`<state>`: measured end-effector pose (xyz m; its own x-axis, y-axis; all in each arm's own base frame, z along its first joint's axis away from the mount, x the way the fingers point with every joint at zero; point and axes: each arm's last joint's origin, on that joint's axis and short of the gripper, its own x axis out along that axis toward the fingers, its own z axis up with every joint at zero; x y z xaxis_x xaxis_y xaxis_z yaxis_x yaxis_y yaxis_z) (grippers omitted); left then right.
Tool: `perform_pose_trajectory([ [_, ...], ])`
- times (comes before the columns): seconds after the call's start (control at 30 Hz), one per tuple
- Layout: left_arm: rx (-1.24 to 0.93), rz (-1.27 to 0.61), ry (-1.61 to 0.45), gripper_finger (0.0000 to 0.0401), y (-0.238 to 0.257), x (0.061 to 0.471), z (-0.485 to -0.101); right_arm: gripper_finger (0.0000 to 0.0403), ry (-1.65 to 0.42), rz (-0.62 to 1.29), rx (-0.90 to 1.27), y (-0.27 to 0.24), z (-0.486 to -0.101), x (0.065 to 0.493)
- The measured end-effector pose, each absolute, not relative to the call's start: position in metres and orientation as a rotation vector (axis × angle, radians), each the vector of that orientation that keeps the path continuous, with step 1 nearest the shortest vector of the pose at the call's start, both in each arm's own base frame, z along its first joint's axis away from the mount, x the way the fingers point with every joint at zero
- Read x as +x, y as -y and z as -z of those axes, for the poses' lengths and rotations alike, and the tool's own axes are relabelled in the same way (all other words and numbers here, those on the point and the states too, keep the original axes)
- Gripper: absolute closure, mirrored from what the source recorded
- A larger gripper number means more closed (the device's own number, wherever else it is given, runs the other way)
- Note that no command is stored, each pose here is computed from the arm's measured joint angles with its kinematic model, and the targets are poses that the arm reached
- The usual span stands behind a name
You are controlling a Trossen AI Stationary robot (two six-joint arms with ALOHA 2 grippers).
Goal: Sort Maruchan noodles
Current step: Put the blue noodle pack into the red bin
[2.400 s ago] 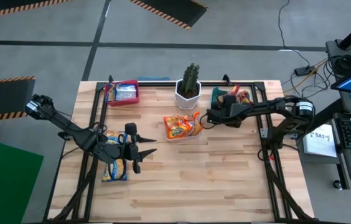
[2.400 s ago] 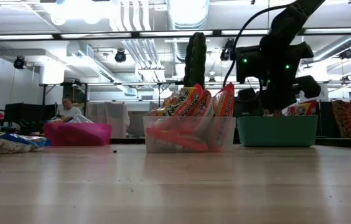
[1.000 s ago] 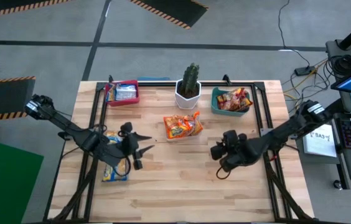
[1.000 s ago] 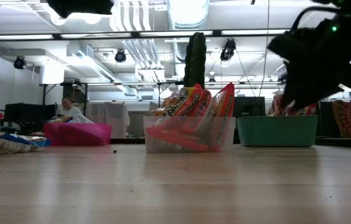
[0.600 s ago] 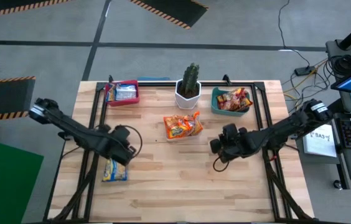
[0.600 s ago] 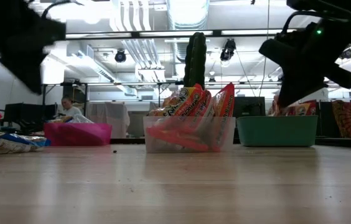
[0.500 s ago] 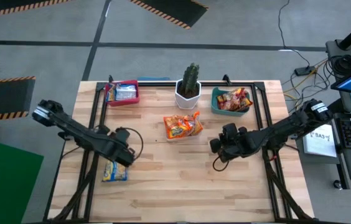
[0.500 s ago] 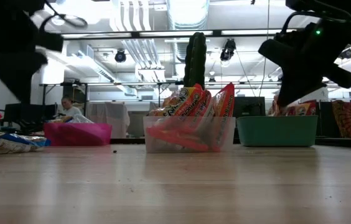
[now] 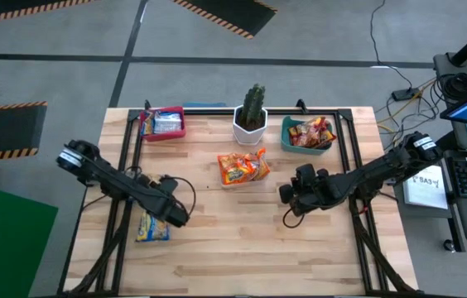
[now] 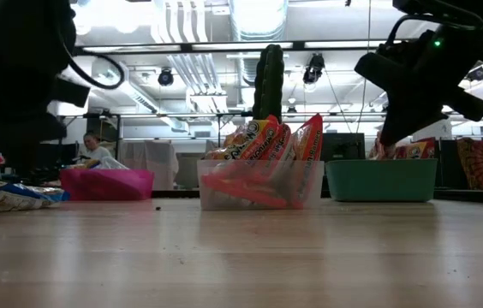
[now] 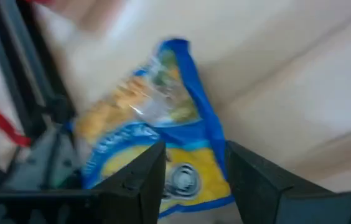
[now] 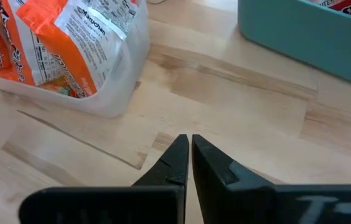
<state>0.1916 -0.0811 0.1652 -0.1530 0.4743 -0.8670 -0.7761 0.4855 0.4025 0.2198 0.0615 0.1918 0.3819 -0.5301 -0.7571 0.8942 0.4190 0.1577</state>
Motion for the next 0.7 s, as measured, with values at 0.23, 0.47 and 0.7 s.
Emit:
perform_pose_trajectory([
  [0.23, -0.337, -1.106, -1.450, 0.0230, 0.093, 0.195, -0.147, 0.0394, -0.688, 0.982, 0.613, -0.062, -0.192, 0.220],
  [0.47, -0.281, -1.167, -1.434, 0.0221, 0.092, 0.194, -0.139, 0.0394, -0.677, 0.981, 0.592, -0.061, -0.192, 0.220],
  [0.7, -0.193, -1.231, -1.448, 0.0231, 0.091, 0.194, -0.121, 0.0394, -0.677, 0.956, 0.564, -0.062, -0.193, 0.222],
])
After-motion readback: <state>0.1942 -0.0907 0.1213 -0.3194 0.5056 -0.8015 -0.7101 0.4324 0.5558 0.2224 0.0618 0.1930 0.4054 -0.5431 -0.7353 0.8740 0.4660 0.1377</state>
